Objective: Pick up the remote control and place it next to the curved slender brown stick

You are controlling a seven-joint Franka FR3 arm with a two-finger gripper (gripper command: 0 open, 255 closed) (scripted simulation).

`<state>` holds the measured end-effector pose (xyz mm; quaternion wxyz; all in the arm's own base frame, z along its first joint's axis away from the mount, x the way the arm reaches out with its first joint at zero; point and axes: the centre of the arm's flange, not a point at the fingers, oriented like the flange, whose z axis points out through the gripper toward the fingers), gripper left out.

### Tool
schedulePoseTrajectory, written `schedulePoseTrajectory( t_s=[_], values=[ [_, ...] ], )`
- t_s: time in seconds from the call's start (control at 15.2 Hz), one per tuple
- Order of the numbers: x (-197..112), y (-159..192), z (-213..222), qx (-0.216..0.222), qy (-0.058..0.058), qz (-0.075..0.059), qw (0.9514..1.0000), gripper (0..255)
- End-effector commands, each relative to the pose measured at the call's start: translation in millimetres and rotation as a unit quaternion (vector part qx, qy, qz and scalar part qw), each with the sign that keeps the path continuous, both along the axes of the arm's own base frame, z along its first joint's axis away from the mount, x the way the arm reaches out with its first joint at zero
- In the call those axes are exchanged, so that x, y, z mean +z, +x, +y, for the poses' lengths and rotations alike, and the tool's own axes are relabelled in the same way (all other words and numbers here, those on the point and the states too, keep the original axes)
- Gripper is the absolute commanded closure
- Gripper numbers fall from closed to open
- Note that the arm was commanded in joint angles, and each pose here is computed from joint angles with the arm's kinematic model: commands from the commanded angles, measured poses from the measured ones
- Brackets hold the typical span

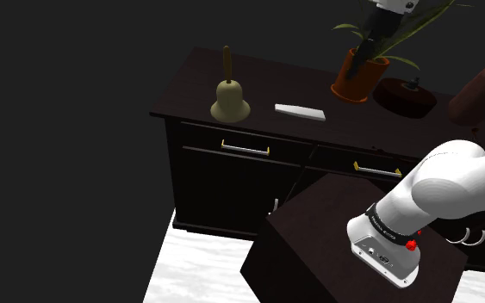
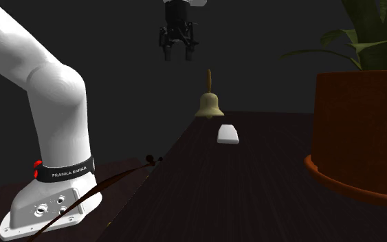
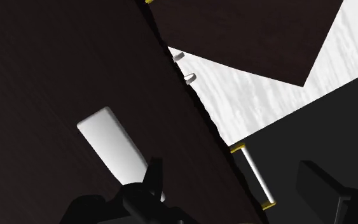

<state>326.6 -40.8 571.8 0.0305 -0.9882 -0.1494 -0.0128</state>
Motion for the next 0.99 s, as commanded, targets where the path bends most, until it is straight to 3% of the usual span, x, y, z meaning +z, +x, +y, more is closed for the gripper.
schedulePoseTrajectory(
  t_s=[0.0, 0.46, 0.92],
  values=[
    [-20.0, 13.9, -9.3, 0.028, -0.004, -0.001, 0.9996, 0],
    [-90.6, 65.5, -37.1, 0.119, -0.017, 0.0, 0.9927, 0],
    [-160.6, 121.4, -57.1, 0.209, -0.03, 0.0, 0.9774, 0]
  ],
)
